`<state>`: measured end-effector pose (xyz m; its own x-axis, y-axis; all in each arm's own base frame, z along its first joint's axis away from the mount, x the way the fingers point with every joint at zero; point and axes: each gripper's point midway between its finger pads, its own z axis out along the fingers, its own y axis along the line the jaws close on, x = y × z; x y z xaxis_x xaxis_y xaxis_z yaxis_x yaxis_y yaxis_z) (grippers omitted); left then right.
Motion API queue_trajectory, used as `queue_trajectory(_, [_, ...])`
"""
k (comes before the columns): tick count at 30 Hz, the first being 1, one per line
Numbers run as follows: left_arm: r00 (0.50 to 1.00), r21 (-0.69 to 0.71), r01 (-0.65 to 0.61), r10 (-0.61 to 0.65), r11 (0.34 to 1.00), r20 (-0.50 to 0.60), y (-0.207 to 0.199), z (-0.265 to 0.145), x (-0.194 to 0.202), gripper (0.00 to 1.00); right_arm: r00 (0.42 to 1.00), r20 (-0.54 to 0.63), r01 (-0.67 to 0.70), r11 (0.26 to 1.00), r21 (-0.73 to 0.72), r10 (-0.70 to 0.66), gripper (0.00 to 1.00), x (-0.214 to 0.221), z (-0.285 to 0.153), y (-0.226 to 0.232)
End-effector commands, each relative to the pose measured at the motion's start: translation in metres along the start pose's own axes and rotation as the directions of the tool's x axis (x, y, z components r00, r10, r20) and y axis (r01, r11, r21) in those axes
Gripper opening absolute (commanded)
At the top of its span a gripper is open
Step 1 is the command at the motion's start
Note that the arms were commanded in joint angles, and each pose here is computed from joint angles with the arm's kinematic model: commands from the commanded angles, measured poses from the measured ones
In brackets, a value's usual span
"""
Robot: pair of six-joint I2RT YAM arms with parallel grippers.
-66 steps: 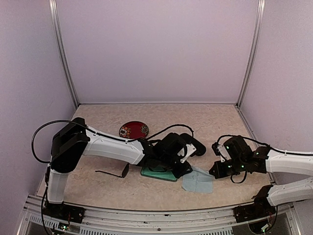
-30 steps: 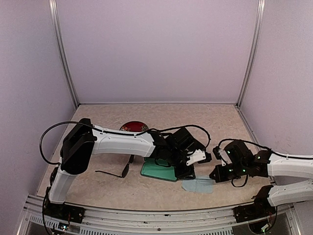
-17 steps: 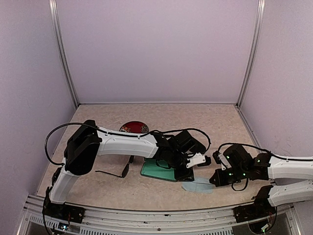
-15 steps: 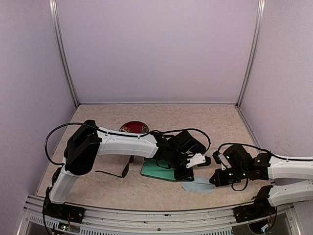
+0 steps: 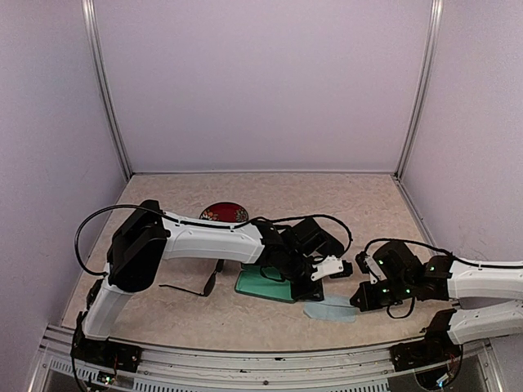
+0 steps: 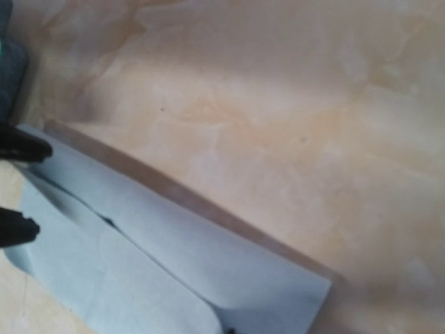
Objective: Organize the sunglasses
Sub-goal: Fold the glasses cleaning cloth at the center of the board.
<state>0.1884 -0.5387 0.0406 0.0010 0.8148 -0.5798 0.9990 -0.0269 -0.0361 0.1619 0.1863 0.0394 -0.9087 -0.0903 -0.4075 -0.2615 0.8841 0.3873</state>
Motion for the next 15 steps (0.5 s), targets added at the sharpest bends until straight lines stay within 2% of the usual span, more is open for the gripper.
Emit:
queue_trajectory(1, [0.998,-0.004,0.012,-0.012,1.0,-0.067,0.001,0.002,0.019,0.28,1.0,-0.013,0.002,1.0,0.015,-0.001,0.0,0.007,0.002,-0.004])
queue_trajectory(15, [0.994,-0.011,0.001,-0.002,1.0,-0.105,0.001,0.015,0.026,0.24,1.0,-0.014,0.008,1.0,0.009,-0.008,0.0,0.007,0.002,-0.003])
